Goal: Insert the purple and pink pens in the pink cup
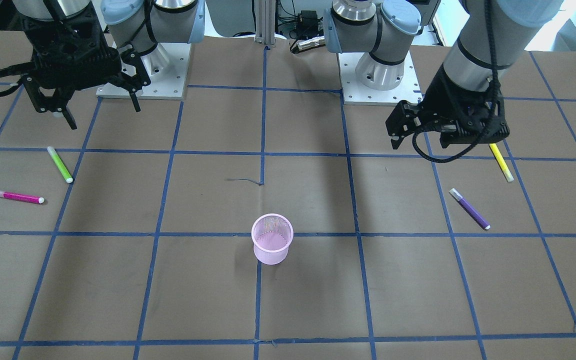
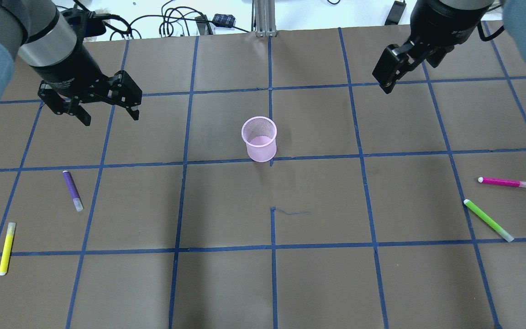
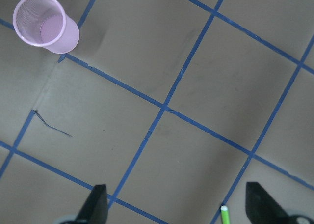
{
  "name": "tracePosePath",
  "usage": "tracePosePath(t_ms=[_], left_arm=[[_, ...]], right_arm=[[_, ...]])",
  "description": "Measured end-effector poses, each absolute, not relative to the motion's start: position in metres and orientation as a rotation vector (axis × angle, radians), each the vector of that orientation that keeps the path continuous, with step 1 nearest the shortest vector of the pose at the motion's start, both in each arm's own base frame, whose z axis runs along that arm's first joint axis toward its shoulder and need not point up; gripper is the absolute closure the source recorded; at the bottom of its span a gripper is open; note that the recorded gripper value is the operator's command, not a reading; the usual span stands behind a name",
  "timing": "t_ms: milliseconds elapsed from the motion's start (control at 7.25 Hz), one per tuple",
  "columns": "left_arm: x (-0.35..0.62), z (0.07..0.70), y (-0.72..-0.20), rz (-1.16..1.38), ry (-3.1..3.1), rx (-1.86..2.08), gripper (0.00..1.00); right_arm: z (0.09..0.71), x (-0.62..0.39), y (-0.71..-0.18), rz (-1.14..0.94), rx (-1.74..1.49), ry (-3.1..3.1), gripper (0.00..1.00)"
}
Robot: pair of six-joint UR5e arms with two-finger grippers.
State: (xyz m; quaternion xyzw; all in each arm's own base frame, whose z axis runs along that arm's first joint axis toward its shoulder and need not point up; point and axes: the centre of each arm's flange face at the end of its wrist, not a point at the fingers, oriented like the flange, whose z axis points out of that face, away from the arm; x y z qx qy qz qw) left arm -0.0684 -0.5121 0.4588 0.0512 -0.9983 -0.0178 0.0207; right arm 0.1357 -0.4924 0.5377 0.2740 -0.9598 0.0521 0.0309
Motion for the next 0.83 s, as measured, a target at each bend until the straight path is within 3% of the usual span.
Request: tracePosePath(t_ms=[414,828], left_arm=[[0.021,0.428,-0.528,-0.132,-3.013,0.407,0.00],[0.111,0.378,-0.534,-0.227,-2.972,0.375,0.00]], right_arm=[[0.529,0.062,-0.505,0.096,1.242,-2.804,0.00],[0.484,-0.048,-0.504,0.008,1.562,-2.683,0.00]])
